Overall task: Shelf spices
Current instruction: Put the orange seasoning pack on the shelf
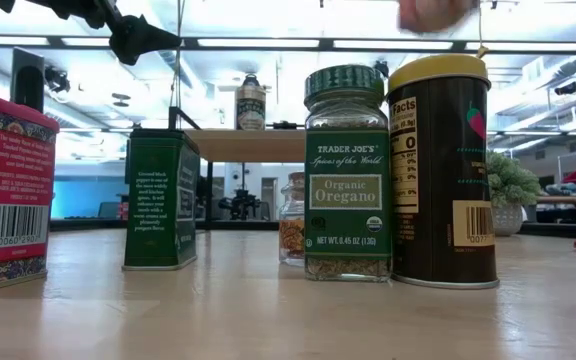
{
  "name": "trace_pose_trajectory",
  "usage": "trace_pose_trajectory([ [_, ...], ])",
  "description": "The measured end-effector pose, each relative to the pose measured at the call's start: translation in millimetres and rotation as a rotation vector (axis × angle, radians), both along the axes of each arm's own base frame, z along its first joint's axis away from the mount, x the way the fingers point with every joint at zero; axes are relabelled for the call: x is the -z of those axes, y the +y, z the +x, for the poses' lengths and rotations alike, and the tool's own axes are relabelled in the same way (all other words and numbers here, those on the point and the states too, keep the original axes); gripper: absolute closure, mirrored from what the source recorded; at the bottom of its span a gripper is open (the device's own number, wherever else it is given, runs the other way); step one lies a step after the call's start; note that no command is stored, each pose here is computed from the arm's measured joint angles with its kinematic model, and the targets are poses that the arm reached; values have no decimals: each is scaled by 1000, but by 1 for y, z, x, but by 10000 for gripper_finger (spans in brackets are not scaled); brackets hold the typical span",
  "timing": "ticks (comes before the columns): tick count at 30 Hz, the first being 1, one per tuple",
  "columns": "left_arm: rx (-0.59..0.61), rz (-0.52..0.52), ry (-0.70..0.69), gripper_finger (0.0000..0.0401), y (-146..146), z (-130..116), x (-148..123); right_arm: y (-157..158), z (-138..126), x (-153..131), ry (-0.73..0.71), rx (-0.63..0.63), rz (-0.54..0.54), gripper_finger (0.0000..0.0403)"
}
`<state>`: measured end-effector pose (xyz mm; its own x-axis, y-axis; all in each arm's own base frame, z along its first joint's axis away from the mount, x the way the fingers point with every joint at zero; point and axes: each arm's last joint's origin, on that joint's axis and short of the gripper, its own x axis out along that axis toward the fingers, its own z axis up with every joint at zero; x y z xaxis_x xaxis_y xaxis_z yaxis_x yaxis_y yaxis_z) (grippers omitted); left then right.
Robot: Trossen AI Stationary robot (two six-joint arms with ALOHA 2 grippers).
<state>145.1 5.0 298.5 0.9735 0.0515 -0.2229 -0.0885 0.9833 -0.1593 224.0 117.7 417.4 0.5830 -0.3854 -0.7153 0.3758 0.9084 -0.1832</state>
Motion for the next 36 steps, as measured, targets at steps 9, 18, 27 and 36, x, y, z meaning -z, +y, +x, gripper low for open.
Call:
trace_pose_trajectory([
  [9, -1, 0, 0, 5, 0, 0, 0, -69, -76, 12, -159, 25, 30, 403],
  [18, 6, 30, 2, 5, 0, 0, 0, -135, -95, -2, -209, -9, -82, 403],
  [27, 12, 59, 3, 5, 0, 0, 0, -227, -53, 19, -177, -90, 103, 403],
  [36, 13, 59, 3, 5, 0, 0, 0, -266, -24, 36, -122, -126, 106, 403],
])
